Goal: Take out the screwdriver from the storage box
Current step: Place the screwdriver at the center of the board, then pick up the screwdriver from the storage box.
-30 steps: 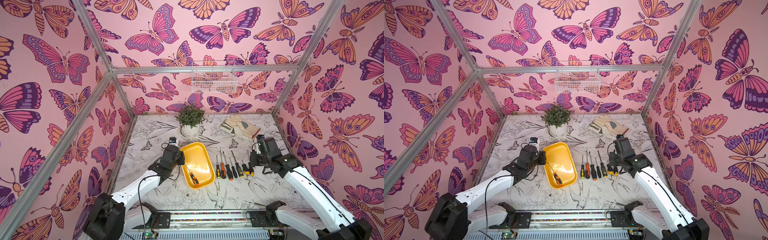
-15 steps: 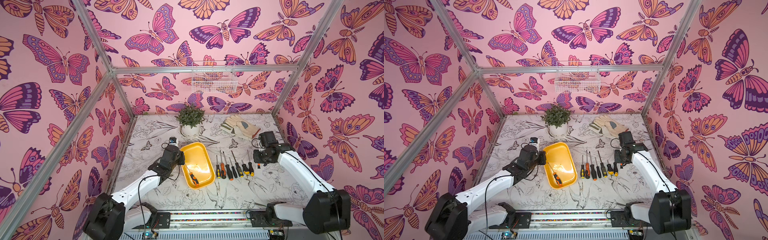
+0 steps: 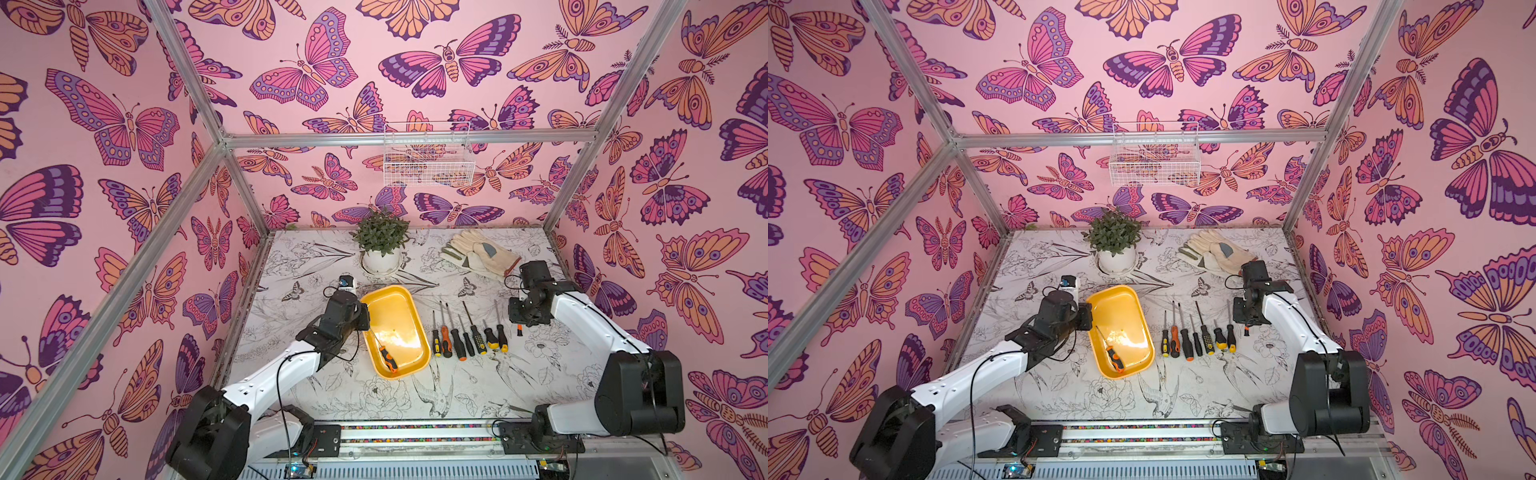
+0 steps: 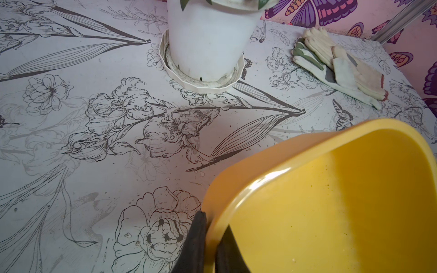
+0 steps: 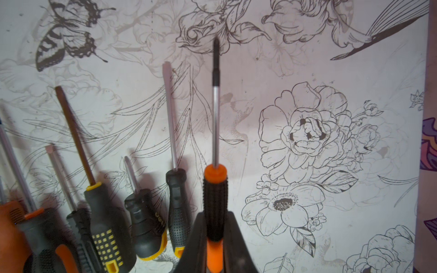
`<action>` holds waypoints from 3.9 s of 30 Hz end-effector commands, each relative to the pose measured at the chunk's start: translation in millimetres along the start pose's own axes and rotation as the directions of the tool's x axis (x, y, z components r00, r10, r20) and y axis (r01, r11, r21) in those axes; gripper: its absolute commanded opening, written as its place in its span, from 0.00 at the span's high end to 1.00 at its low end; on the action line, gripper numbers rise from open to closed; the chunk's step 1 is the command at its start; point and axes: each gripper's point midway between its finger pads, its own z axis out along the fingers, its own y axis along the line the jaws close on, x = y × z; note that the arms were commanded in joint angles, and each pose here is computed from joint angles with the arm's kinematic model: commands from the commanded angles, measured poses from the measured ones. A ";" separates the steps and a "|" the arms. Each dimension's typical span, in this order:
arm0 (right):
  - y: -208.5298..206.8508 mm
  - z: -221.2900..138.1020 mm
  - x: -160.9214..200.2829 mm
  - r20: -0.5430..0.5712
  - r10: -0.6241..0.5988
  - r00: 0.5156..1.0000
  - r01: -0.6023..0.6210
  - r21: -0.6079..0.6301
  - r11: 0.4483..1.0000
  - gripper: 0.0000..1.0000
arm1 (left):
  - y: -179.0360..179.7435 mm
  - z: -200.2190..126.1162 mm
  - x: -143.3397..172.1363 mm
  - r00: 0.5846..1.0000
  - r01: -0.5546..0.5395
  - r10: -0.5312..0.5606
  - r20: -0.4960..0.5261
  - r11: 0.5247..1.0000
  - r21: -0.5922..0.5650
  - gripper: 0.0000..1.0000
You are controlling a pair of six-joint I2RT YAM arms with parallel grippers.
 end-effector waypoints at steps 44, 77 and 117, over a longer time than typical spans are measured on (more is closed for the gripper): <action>12.9 66.2 24.9 -0.207 -0.038 0.978 0.027 -0.056 0.998 0.87 | 1.6 3.9 5.1 1.000 0.018 -0.018 -0.001 1.000 0.008 1.00; 20.6 -7.4 0.2 0.024 0.030 0.999 -0.026 -0.135 0.991 0.68 | 1.0 2.5 3.7 1.000 0.012 -0.012 0.001 1.000 0.011 1.00; 319.1 -108.6 98.2 0.341 -0.412 0.845 0.534 -0.492 0.687 0.53 | -5.5 -0.2 -0.2 1.000 0.014 -0.014 0.000 0.999 0.041 1.00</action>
